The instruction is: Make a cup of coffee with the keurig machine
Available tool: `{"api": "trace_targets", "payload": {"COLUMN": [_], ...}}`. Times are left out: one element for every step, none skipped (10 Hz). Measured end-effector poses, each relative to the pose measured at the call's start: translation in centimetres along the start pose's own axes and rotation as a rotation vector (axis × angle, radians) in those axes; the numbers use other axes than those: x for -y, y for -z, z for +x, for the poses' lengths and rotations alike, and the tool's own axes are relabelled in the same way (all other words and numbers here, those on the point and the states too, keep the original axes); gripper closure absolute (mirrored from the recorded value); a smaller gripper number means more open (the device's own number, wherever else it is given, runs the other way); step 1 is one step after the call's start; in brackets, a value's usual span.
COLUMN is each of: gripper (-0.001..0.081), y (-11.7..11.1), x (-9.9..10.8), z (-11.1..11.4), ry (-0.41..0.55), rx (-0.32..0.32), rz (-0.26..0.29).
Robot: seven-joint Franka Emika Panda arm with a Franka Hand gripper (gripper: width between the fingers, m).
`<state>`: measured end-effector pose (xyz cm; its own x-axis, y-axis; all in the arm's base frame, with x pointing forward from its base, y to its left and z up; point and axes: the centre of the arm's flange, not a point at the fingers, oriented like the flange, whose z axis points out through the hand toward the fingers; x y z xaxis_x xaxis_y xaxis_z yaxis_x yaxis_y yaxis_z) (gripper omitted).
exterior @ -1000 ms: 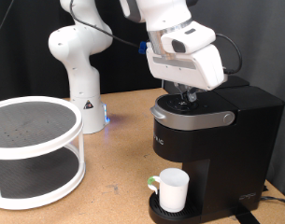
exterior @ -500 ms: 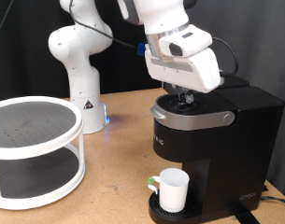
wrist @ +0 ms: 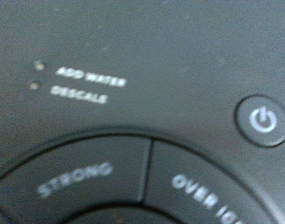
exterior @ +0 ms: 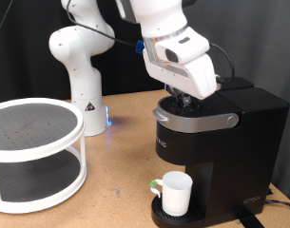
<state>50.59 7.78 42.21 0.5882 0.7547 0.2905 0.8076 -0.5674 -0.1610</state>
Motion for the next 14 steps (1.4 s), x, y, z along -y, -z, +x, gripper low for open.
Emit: {"api": "trace_targets", "payload": {"gripper": [0.0806, 0.0806, 0.0806, 0.0806, 0.0806, 0.0806, 0.0806, 0.0806, 0.0806, 0.0806, 0.0806, 0.0806, 0.0806, 0.0806], "y": [0.0, 0.1, 0.1, 0.1, 0.1, 0.1, 0.1, 0.1, 0.1, 0.0, 0.0, 0.0, 0.0, -0.1], "x": [-0.3, -0.5, -0.8, -1.1, -1.4, -1.7, -2.0, -2.4, -2.6, -2.8, -2.9, -3.0, -3.0, -2.9], "z": [-0.2, -0.3, -0.3, -0.4, -0.5, -0.5, -0.5, -0.4, -0.4, -0.3, -0.3, -0.2, -0.2, -0.1], "ry": [-0.012, -0.023, -0.035, -0.047, -0.059, -0.075, -0.09, -0.104, -0.113, -0.121, -0.123, -0.122, -0.117, -0.106], "rx": [0.009, 0.011, 0.012, 0.014, 0.017, 0.021, 0.027, 0.034, 0.037, 0.037, 0.037, 0.036, 0.035, 0.034], "rz": [0.019, 0.033, 0.049, 0.06, 0.077, 0.101, 0.129, 0.153, 0.172, 0.185, 0.193, 0.195, 0.195, 0.196]}}
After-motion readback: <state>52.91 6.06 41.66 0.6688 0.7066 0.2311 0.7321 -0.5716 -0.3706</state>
